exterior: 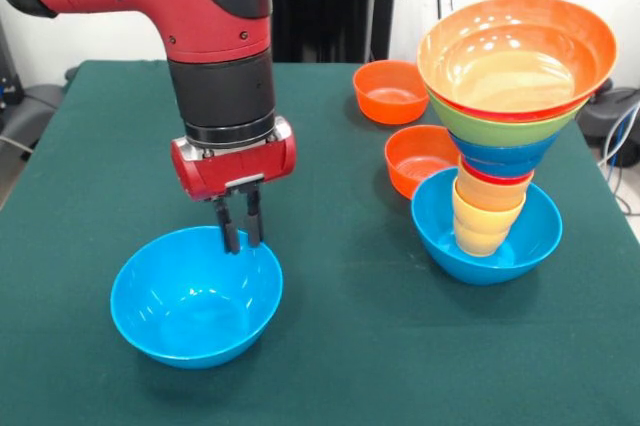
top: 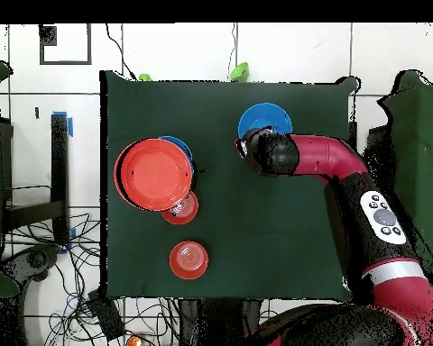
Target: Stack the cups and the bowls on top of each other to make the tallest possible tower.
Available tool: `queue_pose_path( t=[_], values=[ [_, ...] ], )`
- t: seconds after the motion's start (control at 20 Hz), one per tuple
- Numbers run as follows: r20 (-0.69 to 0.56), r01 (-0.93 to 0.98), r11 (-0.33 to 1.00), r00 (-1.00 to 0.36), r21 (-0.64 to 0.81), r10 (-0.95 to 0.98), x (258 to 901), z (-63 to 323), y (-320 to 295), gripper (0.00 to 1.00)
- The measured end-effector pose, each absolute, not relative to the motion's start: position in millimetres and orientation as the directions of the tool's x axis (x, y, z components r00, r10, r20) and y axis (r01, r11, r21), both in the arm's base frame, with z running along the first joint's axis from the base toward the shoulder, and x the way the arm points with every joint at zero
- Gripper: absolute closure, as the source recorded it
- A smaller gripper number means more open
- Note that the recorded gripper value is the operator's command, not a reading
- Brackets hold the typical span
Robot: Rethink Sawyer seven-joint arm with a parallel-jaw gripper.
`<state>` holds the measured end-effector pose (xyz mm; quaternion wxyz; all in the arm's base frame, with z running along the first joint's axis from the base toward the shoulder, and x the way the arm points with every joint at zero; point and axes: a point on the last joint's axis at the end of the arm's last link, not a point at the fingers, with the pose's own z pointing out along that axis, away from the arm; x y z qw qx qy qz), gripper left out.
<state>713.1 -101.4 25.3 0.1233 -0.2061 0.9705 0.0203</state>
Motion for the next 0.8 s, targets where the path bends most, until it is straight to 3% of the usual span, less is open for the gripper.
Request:
queue_pose_path(
  t=[0.8],
  values=[
    [-0.29, -0.431, 0.9, -0.855, -0.065, -0.431, 717.6, 28.7, -116.7, 1.0]
  ],
)
